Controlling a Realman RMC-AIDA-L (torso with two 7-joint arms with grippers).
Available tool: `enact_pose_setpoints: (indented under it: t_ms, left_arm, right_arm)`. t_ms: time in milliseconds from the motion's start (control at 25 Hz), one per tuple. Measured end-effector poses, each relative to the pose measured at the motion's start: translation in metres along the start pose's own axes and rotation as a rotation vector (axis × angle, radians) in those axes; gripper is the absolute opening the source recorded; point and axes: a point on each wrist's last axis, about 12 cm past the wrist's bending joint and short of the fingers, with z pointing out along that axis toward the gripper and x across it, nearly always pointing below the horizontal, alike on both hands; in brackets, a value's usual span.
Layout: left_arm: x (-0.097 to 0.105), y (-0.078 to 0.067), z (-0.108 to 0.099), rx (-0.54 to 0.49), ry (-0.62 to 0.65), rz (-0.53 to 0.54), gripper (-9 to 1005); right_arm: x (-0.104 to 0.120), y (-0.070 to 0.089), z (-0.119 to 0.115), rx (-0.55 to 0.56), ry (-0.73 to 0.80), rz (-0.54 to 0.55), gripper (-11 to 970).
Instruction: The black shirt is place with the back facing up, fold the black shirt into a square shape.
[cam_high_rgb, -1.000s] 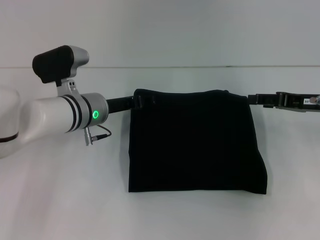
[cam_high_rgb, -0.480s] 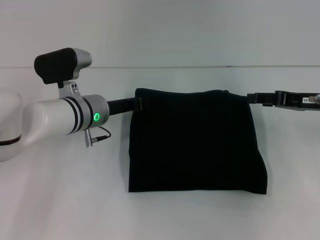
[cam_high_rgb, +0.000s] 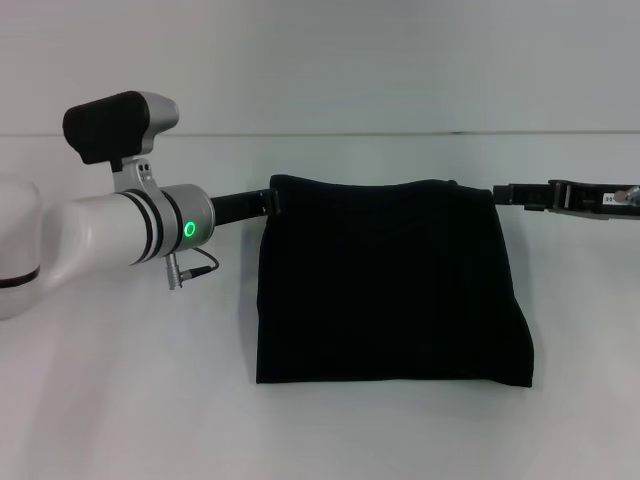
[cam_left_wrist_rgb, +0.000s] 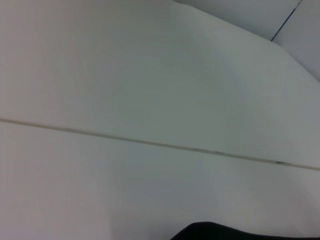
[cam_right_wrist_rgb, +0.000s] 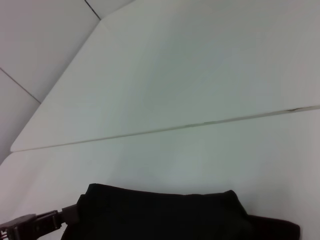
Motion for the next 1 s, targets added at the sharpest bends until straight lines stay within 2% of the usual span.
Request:
enact_pose_setpoints:
  t_ms: [480,720,800,920,1000]
  left_arm:
    - [-0.008,0.0,-0.001,-0.006,-0.017,0.014,41]
    - [-0.021,0.024,-0.019,-0.035,-0.082,-0.032,46]
    - [-0.027,0.03,-0.03,0.005,-0.089,-0.026,54]
    - [-0.032,0.033,-0.05,0.118,-0.076,-0.004,67]
    - [-0.034,0.032,-0.065,0.212,-0.069,0.007,228]
  right_arm:
    - [-0.002,0.003,0.002,-0.005,0.0,-0.006,722]
    - [-0.004,0.004,0.001,-0.017,-0.006,-0.058,724]
    - [-0.007,0.009,-0.001,-0.06,-0.027,-0.101,724]
    - [-0.009,0.013,-0.004,-0.107,-0.047,-0.14,725]
    - [-0.008,0.018,-0.009,-0.173,-0.073,-0.191,726]
